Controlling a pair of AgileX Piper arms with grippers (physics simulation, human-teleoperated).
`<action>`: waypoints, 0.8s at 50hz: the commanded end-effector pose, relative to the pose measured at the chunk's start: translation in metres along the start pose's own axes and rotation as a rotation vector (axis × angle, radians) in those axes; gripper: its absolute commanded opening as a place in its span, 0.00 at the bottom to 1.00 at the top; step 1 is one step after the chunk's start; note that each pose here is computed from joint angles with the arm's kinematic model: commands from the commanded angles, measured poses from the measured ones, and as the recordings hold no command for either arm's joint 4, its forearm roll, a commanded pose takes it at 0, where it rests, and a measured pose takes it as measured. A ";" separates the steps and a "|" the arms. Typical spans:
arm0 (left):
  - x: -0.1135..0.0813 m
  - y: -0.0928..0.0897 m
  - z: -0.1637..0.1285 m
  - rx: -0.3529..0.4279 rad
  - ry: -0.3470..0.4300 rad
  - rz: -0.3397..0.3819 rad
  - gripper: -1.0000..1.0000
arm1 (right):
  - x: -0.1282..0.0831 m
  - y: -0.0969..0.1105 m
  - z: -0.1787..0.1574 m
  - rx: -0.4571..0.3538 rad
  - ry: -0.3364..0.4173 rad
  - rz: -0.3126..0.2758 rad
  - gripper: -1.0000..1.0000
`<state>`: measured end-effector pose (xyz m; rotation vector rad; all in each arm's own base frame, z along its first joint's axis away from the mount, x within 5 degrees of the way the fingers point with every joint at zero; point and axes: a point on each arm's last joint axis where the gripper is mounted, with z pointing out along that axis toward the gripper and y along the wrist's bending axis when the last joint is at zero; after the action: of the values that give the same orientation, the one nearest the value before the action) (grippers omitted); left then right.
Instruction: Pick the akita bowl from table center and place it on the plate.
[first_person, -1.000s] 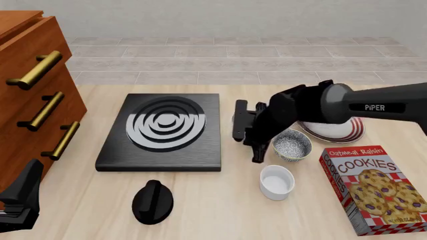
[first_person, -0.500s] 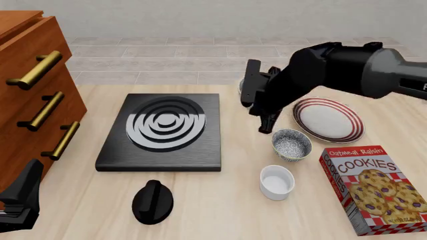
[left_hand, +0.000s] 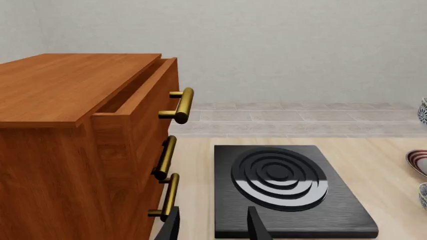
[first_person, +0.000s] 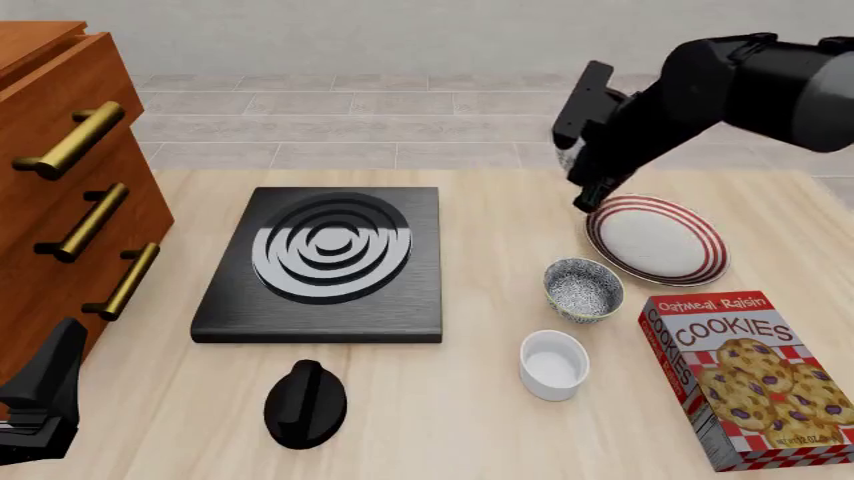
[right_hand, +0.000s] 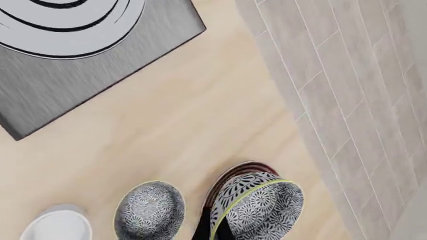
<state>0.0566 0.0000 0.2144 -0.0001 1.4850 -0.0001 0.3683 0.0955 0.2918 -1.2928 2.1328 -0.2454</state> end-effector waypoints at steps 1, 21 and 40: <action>0.000 0.000 0.000 0.000 0.000 0.000 1.00 | 0.038 -0.028 0.010 0.051 0.057 0.143 0.00; 0.000 0.000 0.000 0.000 0.000 0.000 1.00 | 0.082 -0.059 0.021 0.102 0.121 0.280 0.00; 0.000 0.000 0.000 0.000 0.000 0.000 1.00 | 0.093 -0.049 0.044 0.068 0.150 0.330 0.00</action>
<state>0.0566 0.0000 0.2144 0.0000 1.4850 -0.0002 0.3991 0.0003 0.2504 -0.9158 2.3806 -0.2895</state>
